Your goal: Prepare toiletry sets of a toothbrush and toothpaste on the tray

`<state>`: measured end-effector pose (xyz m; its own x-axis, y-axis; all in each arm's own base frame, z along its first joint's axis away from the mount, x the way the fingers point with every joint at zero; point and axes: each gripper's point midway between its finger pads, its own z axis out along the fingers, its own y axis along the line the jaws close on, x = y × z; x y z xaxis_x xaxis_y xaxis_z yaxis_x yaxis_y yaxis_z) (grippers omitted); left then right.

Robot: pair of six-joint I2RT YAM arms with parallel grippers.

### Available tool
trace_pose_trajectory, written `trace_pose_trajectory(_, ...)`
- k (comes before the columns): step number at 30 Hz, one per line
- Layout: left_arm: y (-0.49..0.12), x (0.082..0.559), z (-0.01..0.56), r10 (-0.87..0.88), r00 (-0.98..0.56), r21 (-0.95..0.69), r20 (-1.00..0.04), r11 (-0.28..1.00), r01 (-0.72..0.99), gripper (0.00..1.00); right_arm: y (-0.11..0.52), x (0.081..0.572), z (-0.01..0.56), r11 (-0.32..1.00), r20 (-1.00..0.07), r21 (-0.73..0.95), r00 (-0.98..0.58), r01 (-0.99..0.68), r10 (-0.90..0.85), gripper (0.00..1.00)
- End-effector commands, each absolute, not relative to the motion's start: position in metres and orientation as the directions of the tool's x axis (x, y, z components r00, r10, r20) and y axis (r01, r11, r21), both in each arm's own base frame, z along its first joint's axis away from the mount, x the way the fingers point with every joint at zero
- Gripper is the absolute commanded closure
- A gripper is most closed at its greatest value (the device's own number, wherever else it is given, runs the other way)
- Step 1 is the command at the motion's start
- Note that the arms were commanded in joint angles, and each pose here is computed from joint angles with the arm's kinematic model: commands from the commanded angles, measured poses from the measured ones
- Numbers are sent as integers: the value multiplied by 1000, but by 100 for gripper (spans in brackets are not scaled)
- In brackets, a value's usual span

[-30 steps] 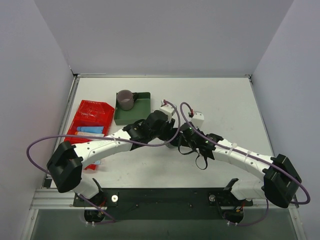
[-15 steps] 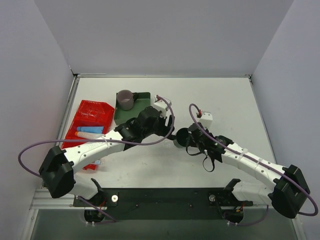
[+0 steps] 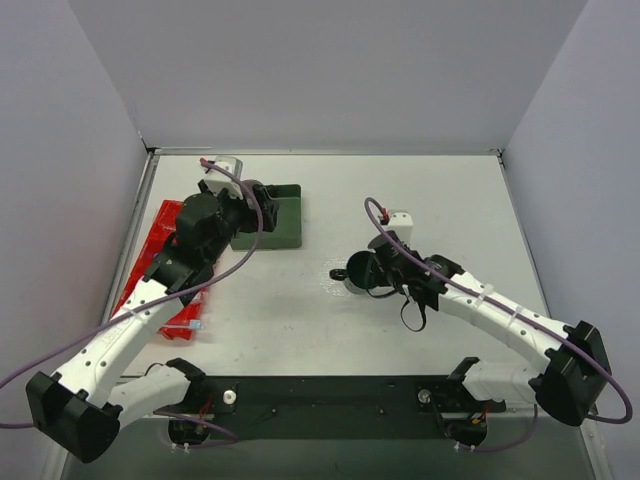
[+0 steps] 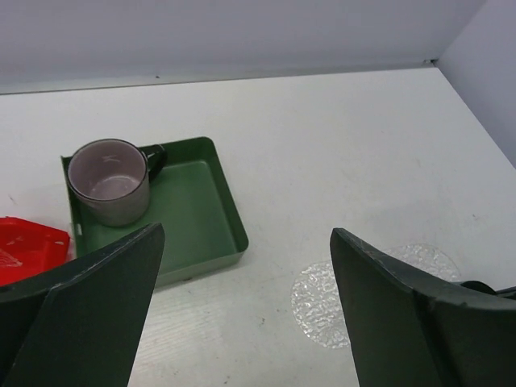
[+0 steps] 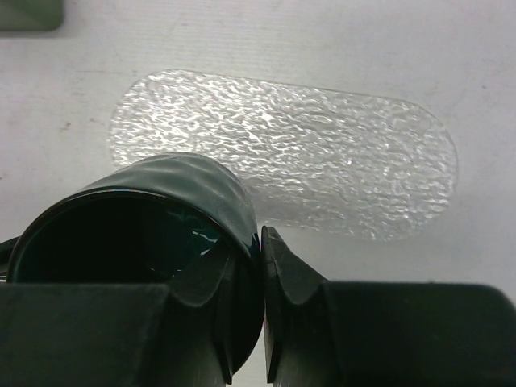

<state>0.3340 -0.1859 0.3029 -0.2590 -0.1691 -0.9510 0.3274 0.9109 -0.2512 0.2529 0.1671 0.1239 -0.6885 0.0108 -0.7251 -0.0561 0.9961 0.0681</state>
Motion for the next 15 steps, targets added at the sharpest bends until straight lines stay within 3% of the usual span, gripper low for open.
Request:
trace_pose_trajectory(1,-171,330,330,-175,-138,-214,-975,909,357,5,212,271,157,974,-739,155,-674,-165,4,100)
trace_pose_trajectory(15,-170,333,322,-157,-145,-199,-977,917,345,6,252,300,124,967,-651,77,-747,-241,-135,100)
